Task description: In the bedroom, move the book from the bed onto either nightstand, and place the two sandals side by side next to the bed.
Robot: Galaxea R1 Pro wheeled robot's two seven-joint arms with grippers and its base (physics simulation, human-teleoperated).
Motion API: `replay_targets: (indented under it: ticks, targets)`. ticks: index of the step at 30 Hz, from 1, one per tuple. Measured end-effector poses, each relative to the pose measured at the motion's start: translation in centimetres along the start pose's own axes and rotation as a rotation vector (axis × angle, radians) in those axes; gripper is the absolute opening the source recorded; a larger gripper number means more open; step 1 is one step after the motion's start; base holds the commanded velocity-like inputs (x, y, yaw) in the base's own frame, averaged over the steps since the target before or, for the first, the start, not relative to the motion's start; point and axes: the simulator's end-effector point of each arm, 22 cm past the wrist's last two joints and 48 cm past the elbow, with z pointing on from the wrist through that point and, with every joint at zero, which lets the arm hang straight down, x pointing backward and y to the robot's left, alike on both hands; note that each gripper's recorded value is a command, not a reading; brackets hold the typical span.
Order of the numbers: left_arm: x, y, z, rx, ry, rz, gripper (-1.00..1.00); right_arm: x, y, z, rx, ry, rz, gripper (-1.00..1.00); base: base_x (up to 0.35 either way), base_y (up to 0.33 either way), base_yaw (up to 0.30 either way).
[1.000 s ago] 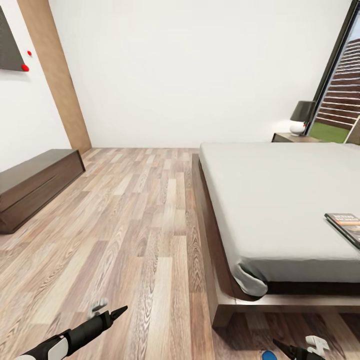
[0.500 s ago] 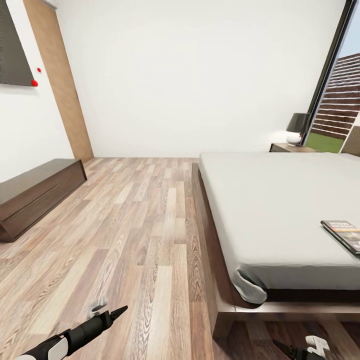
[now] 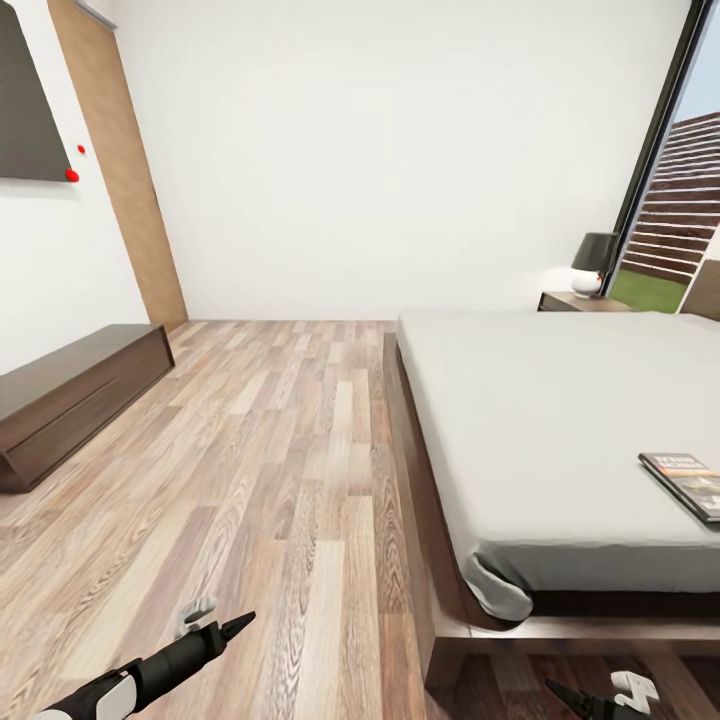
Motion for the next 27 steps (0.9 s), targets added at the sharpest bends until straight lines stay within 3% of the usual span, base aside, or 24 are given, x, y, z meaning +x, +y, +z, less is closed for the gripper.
replay_targets:
  ticks: [3,7,12,15,22,27]
  targets:
    - [-0.4,0.1,0.0,-0.032,-0.003,0.006,1.0,0.0,0.3,-0.3,0.004,0.007,0.01,1.0,0.0,0.0,0.0]
    - [0.1,-1.0,1.4,-0.083,-0.007,0.014,1.0,1.4,0.1,0.1,0.068,0.019,0.032,1.0,0.0,0.0,0.0]
    - [1.1,-2.4,2.2,-0.105,0.03,0.055,1.0,3.6,2.5,2.8,0.115,0.03,0.065,1.0,0.0,0.0,0.0]
    - [2.1,-2.1,1.9,-0.139,0.045,0.067,1.0,4.3,3.5,3.6,0.139,0.036,0.078,1.0,0.0,0.0,0.0]
    - [6.8,-0.5,-0.7,-0.223,0.079,0.064,1.0,4.6,4.4,3.1,0.157,0.054,0.1,1.0,0.0,0.0,0.0]
    - [8.4,-2.1,-0.7,-0.216,0.084,0.064,1.0,3.9,5.0,2.5,0.159,0.055,0.104,1.0,0.0,0.0,0.0]
